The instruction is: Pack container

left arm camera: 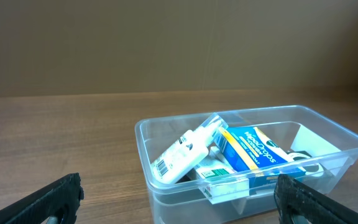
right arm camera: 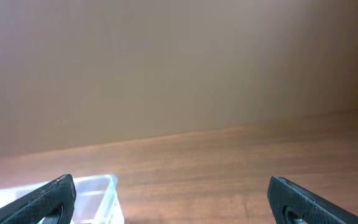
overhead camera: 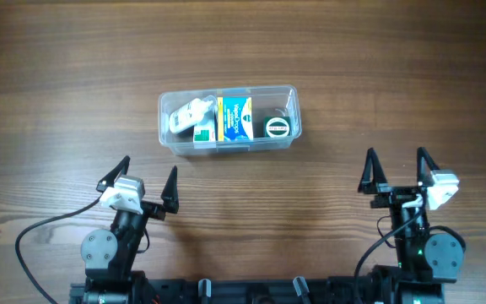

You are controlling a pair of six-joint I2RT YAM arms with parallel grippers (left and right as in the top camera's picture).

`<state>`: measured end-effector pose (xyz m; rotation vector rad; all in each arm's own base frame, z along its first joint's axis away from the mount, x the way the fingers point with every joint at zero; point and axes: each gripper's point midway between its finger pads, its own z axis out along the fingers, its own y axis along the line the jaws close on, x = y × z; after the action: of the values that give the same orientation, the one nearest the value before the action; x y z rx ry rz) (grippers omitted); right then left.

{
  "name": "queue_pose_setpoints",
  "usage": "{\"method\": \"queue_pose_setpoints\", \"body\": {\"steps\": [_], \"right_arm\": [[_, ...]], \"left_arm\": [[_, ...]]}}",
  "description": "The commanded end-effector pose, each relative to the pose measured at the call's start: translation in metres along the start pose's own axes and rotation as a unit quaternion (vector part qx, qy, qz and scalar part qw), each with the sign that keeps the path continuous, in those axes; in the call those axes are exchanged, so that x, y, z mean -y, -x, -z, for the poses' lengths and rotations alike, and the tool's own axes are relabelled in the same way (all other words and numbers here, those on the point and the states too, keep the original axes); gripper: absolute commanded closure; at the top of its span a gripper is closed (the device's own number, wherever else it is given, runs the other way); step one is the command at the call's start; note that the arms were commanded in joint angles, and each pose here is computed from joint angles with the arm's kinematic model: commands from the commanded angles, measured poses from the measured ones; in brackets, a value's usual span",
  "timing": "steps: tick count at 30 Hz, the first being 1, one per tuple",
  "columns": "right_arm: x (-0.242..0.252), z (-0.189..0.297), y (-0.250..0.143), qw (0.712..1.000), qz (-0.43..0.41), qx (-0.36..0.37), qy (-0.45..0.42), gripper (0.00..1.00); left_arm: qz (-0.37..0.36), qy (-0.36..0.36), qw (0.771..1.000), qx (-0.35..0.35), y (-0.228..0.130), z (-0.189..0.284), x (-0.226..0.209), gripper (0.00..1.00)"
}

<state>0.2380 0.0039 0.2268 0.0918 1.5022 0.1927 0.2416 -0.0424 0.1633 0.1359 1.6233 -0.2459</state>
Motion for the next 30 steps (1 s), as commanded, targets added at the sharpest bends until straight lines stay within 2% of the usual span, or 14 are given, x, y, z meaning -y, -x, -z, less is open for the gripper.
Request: {"method": "queue_pose_setpoints", "body": {"steps": [1, 8, 30], "right_arm": [[-0.006, 0.000, -0.012, 1.000, 0.016, -0.002, 0.022, 0.00], [-0.006, -0.005, -0.050, 0.999, 0.011, -0.031, 0.035, 0.00], [-0.001, -0.005, -0.050, 0.999, 0.012, -0.031, 0.021, 0.00]], "left_arm": [[-0.009, 0.008, 1.000, 0.001, -0.001, 0.000, -0.003, 0.00], [-0.009, 0.008, 1.000, 0.001, -0.001, 0.000, -0.003, 0.00], [-0.009, 0.008, 1.000, 0.001, -0.001, 0.000, -0.003, 0.00]]}}
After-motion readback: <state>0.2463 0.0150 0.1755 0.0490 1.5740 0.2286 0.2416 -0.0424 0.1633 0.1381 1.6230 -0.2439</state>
